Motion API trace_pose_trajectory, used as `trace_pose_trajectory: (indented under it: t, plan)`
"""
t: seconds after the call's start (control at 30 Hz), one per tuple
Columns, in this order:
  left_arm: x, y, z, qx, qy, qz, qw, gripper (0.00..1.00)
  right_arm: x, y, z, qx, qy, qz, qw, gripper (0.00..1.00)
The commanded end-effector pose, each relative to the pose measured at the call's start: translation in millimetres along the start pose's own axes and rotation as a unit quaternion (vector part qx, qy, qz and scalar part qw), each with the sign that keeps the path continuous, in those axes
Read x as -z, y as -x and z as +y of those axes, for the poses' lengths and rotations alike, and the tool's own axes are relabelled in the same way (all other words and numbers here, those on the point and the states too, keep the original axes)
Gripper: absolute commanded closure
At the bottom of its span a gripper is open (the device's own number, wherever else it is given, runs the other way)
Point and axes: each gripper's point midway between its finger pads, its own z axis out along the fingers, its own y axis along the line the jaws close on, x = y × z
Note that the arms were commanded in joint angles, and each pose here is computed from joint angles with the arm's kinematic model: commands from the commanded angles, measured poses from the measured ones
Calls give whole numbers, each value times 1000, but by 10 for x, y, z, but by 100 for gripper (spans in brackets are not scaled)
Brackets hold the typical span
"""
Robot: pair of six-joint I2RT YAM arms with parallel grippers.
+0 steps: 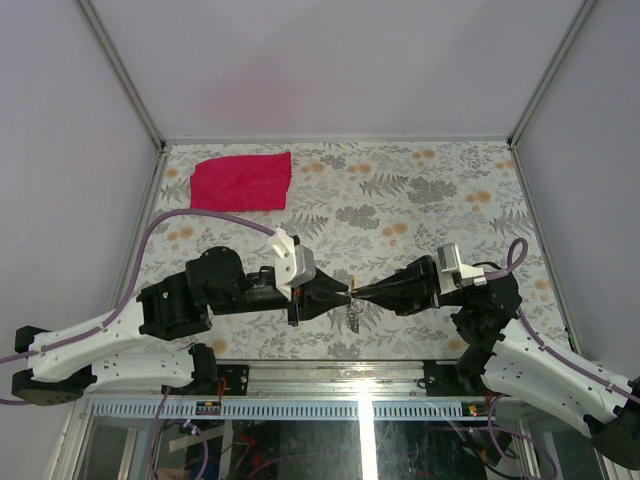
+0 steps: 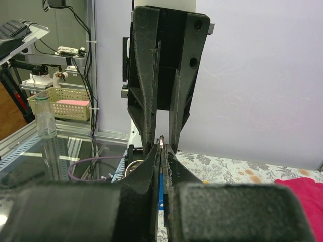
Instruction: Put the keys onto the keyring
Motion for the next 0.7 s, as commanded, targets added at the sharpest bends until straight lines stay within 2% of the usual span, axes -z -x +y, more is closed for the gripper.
trace_pose_trajectory:
  t: [0.0,0.13,0.43,0.67]
  plan:
    - [18,355,-13,-17,-1,-54,998,79,-64,324,90,36,22,-43,998,100]
    - [7,324,-12,-15,-2,-48,999,85,-67,352,94,36,23,-48,998,100]
    - [-23,259,-31,-11,-8,-37,999,86,-62,372,95,37,21,-52,998,100]
    - [-24,312,-45,-14,-12,-43,999,100,-59,338,87,35,19,-48,998,100]
